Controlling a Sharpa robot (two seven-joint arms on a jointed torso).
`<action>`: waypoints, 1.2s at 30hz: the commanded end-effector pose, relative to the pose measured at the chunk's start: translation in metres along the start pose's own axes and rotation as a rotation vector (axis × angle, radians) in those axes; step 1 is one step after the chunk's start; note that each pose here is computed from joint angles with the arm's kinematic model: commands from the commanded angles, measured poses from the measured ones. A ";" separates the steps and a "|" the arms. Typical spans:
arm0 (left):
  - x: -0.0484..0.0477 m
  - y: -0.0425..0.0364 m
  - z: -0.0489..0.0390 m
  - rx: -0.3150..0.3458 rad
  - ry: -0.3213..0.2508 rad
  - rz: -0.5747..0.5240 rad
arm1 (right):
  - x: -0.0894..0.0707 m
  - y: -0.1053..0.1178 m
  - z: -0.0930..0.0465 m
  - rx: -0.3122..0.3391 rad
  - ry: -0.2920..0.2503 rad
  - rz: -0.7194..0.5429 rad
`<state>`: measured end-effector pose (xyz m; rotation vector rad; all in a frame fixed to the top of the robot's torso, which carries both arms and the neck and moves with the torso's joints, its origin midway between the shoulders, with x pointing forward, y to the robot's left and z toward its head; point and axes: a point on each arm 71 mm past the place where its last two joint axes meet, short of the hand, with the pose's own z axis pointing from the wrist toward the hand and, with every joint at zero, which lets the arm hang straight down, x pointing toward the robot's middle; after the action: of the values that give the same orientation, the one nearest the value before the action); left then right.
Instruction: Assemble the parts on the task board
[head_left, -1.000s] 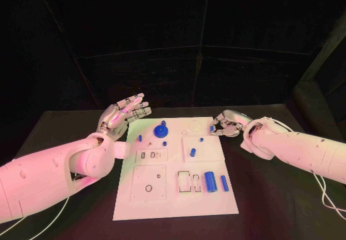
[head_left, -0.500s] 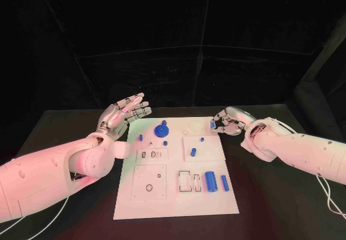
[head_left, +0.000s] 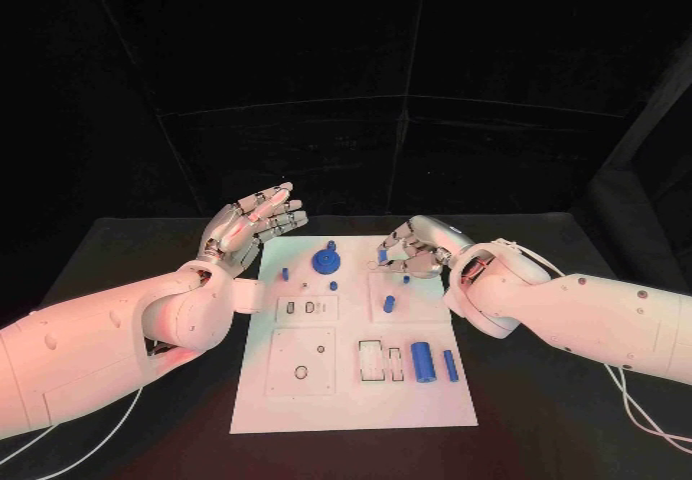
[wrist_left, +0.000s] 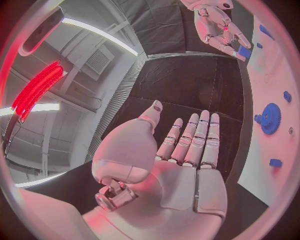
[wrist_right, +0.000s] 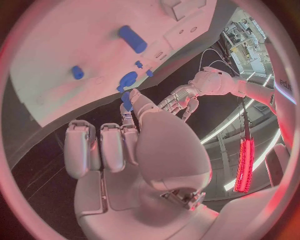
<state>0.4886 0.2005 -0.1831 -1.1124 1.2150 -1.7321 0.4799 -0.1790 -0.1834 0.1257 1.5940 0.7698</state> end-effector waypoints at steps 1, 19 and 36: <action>0.0022 -0.0002 0.0018 0.000 0.012 -0.005 | 0.010 0.014 0.006 0.041 0.031 -0.049; 0.0034 0.0008 0.0058 0.016 0.022 -0.011 | 0.068 0.074 0.034 -0.043 0.150 -0.168; 0.0014 0.0014 0.0068 0.016 0.018 -0.009 | 0.100 0.082 0.034 -0.040 0.177 -0.206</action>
<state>0.4947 0.1980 -0.1851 -1.1100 1.2163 -1.7354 0.4628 -0.0521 -0.2232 -0.1132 1.7304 0.6935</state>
